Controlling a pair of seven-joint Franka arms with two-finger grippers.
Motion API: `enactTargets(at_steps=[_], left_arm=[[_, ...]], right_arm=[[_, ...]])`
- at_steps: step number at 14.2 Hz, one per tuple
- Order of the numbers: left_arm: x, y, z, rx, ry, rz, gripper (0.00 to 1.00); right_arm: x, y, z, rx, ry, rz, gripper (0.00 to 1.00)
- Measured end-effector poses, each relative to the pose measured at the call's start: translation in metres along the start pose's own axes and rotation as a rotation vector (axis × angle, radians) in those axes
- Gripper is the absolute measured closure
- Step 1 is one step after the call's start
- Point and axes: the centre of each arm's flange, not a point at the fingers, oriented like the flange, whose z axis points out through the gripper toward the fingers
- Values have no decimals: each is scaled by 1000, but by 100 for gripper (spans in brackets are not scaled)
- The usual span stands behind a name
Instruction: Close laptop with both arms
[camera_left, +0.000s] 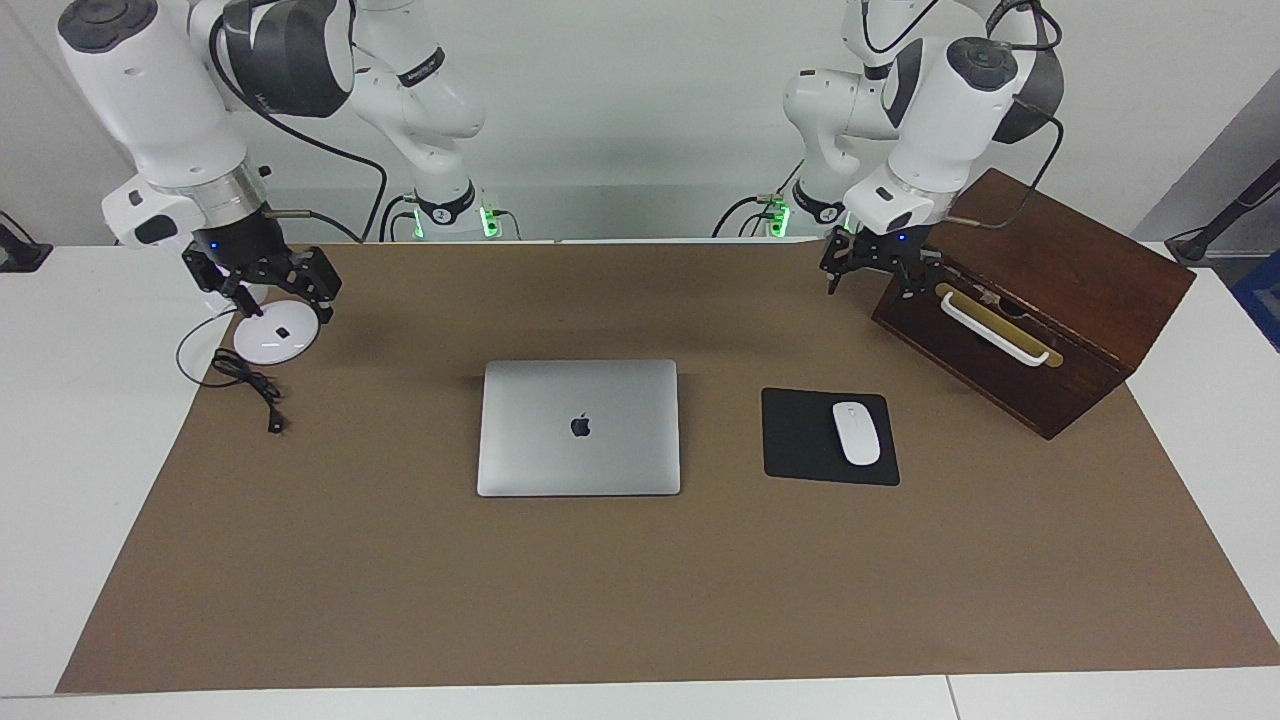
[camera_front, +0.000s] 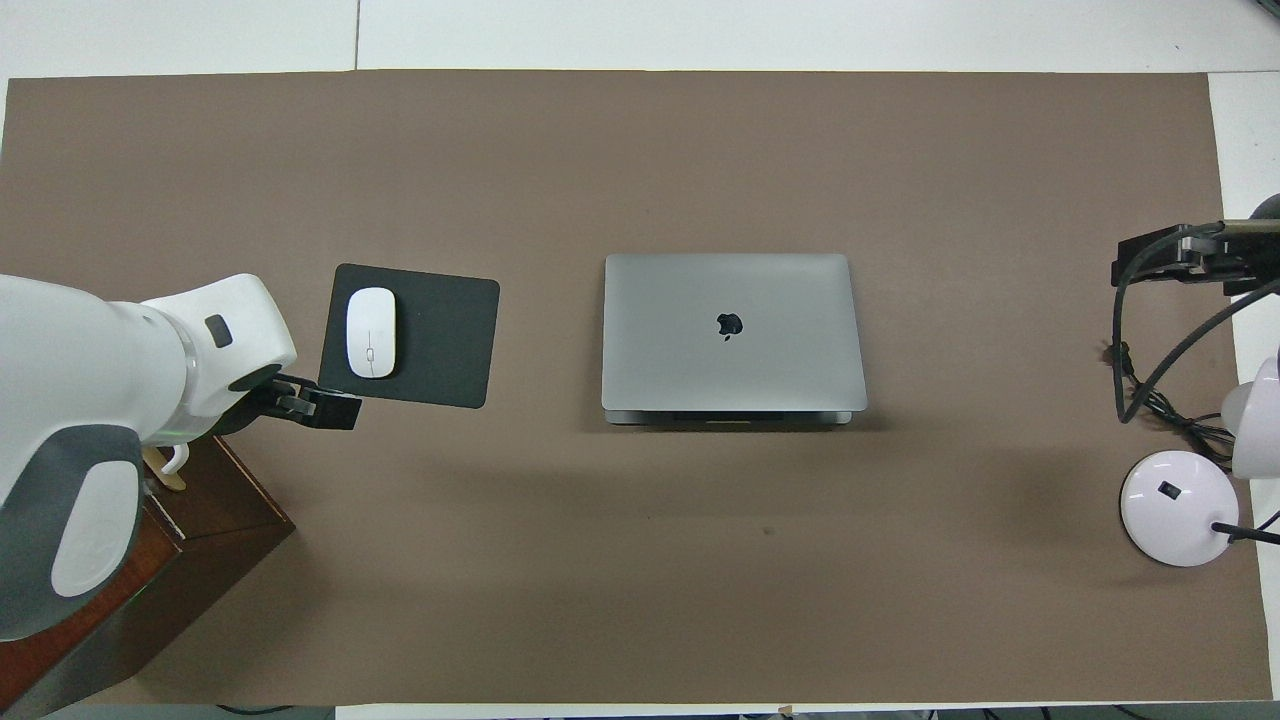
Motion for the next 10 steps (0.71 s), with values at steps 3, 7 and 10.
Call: enactTargets(at_steps=[3,7,10], left_arm=[[-3,-38,-11,7,22,-72,0],[-16,-106,-30,22,58,-202,0],[-21,-129,-43,32,84,-245,0]], right_arm=[[0,0,0,0,0,0,0],[0,0,-1,0,1,0,0],[0,0,-1,0,2,0,0]])
